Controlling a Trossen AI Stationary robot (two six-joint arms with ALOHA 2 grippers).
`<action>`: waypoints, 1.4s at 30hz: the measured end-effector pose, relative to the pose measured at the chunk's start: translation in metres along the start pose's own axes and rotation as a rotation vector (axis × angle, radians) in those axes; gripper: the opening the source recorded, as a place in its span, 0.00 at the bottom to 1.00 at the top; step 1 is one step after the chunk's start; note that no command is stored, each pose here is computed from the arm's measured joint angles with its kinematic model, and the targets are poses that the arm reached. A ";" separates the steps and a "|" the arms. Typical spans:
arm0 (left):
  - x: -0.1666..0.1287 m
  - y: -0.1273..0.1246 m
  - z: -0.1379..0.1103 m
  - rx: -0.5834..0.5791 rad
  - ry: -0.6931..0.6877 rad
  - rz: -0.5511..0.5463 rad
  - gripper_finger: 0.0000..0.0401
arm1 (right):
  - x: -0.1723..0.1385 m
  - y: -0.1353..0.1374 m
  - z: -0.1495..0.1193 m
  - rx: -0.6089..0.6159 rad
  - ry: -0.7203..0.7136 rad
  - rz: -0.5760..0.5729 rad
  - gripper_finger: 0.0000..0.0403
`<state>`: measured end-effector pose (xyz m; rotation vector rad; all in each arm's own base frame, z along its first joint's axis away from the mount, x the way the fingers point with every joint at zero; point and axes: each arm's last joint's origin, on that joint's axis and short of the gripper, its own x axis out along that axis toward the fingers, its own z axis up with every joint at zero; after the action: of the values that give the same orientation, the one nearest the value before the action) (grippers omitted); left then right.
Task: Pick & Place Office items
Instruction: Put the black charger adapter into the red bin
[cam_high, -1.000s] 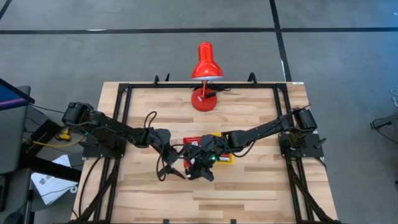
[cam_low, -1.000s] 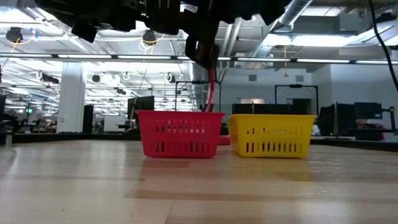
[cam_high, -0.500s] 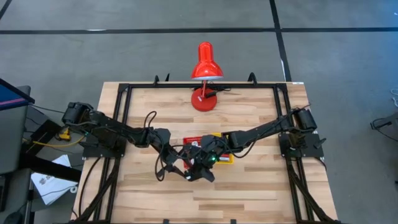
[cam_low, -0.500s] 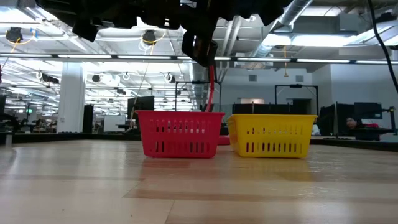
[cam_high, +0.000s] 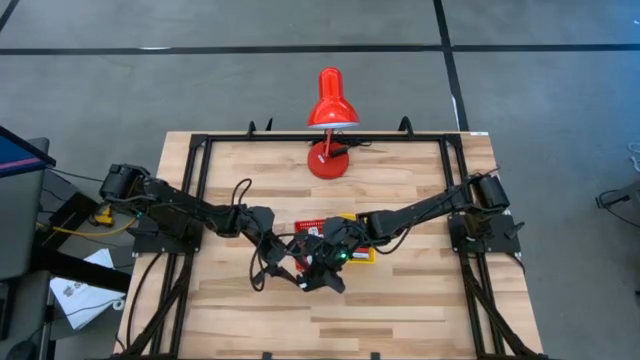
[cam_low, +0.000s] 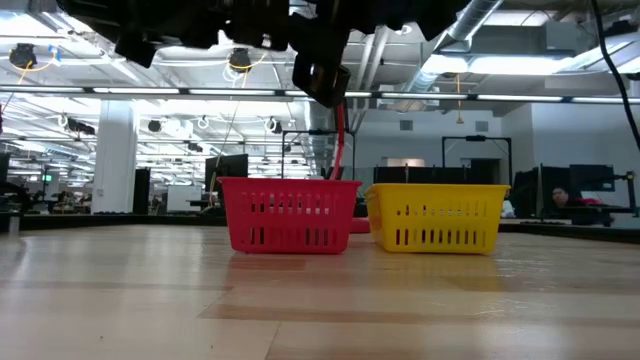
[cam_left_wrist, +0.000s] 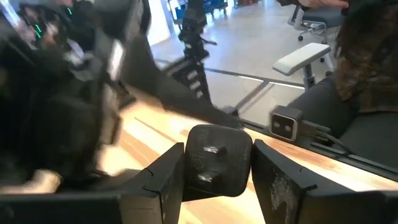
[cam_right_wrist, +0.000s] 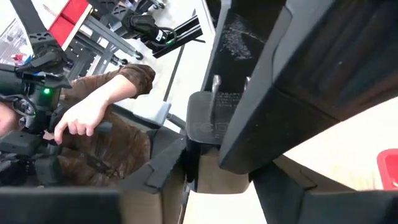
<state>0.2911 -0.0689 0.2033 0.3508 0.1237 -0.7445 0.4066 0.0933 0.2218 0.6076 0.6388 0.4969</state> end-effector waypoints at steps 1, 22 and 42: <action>0.000 -0.001 -0.001 -0.011 0.008 -0.004 0.38 | 0.000 0.000 0.000 -0.001 -0.007 -0.008 0.44; -0.003 -0.002 -0.009 -0.055 0.136 0.056 0.35 | -0.022 0.012 -0.015 -0.096 0.081 -0.204 0.63; -0.016 0.012 -0.030 -0.365 0.343 0.351 0.36 | -0.112 -0.002 -0.119 -0.051 -0.316 -0.652 0.63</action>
<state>0.2879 -0.0401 0.1826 0.1417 0.5023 -0.2991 0.2483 0.0684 0.1886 0.3858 0.4836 -0.1915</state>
